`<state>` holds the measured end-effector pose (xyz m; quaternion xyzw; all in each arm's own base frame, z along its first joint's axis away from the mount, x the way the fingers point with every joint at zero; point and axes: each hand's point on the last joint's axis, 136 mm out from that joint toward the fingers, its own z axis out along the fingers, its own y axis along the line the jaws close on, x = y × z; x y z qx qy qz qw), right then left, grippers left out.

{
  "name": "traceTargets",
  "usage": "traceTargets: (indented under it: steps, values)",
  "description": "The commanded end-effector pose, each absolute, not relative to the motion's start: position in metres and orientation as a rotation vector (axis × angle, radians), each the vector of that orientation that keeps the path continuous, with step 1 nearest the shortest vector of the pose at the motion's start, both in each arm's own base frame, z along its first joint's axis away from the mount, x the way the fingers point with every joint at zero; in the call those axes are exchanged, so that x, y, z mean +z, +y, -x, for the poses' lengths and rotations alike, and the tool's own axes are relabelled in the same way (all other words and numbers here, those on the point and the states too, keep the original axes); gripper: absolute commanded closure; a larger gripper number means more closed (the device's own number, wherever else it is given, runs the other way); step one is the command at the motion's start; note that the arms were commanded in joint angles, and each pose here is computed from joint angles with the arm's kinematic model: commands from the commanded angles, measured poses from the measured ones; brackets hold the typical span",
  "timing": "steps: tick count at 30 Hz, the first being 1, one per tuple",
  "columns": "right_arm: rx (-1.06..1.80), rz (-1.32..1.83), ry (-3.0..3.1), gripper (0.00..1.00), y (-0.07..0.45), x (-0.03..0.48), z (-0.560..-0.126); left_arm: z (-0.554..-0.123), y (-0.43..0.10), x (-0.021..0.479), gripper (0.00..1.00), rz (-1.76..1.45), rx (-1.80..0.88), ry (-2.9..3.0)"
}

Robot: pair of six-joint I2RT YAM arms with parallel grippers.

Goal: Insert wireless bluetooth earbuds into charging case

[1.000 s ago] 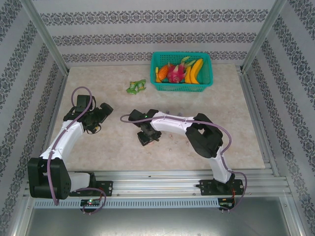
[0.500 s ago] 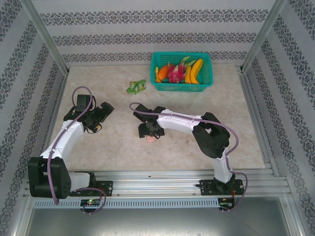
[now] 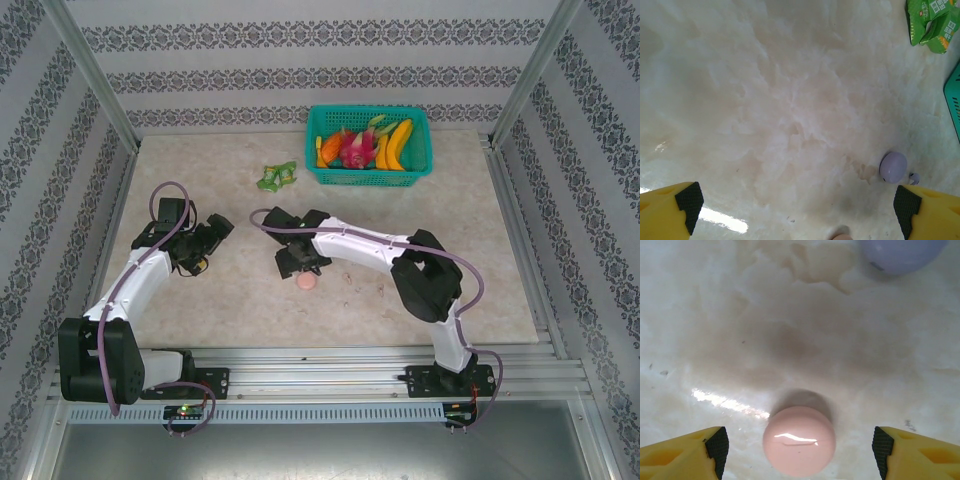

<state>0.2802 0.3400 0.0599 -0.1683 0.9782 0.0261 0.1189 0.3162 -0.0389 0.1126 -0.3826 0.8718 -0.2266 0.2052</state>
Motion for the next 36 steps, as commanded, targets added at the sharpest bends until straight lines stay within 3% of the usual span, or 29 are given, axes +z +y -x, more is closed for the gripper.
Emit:
traceTargets:
  steps: [1,17,36]
  values:
    - [0.015,0.630,2.908,0.22,0.339,0.044,-0.264,-0.319,-0.036,0.115,0.00,1.072,-0.651,2.410]
    - [-0.060,0.642,2.956,0.24,0.331,0.012,-0.257,-0.318,-0.037,0.113,0.00,1.062,-0.646,2.424]
    - [-0.020,0.586,2.991,0.33,0.325,0.001,-0.255,-0.319,-0.036,0.113,0.00,1.063,-0.641,2.425]
